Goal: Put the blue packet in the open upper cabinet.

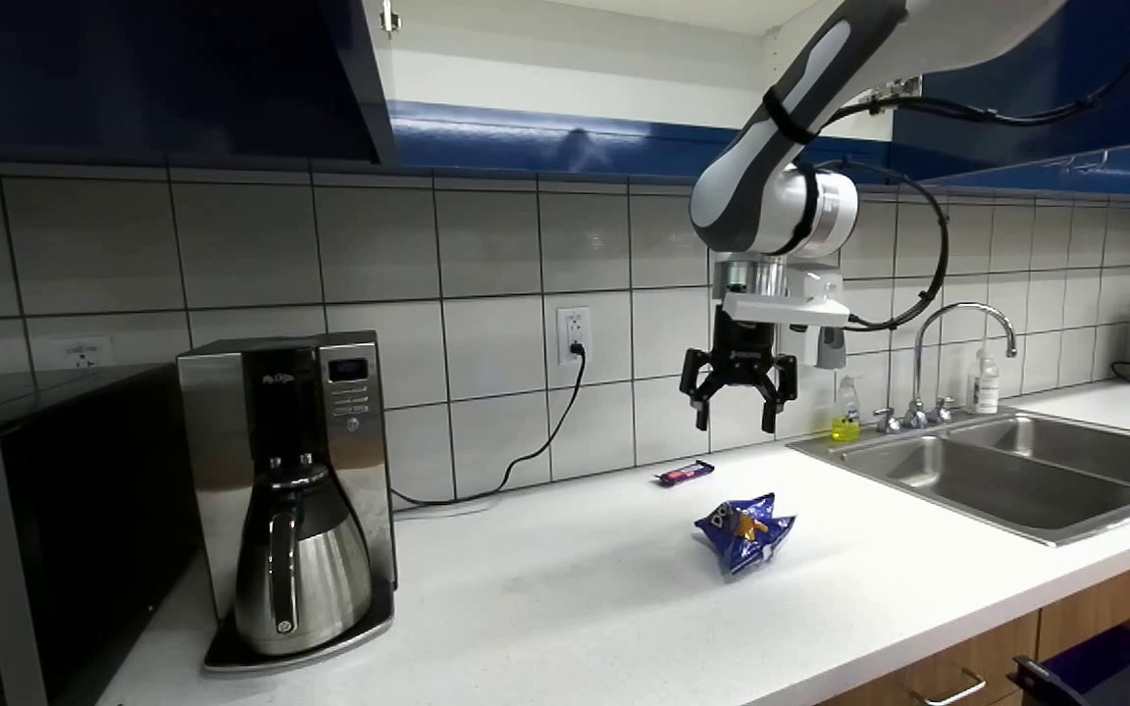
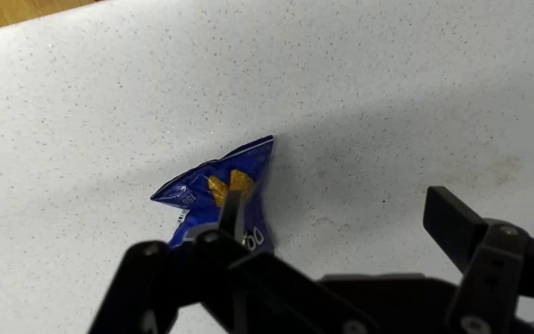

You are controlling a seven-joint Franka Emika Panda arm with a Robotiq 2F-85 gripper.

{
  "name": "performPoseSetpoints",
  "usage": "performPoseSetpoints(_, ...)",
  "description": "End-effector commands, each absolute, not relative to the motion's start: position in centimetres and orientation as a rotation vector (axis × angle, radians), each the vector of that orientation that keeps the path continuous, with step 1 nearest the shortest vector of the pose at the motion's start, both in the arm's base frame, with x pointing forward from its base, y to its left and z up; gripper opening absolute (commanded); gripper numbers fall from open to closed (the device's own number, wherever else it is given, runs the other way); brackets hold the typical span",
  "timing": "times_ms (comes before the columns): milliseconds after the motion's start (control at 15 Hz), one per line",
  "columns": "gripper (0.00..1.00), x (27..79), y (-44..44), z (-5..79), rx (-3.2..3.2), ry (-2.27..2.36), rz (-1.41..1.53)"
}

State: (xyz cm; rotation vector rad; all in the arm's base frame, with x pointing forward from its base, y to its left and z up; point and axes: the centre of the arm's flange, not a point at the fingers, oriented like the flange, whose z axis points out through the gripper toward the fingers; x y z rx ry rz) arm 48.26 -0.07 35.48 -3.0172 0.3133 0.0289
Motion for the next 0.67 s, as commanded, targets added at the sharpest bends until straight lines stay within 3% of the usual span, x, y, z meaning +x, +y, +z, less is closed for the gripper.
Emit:
performPoseSetpoints(0, 1.00, 49.7, -1.5, 33.9, -3.017, 0.378, 0.007)
performPoseSetpoints(600, 1.00, 52.8, -2.1, 29.5, -3.032, 0.461, -0.001)
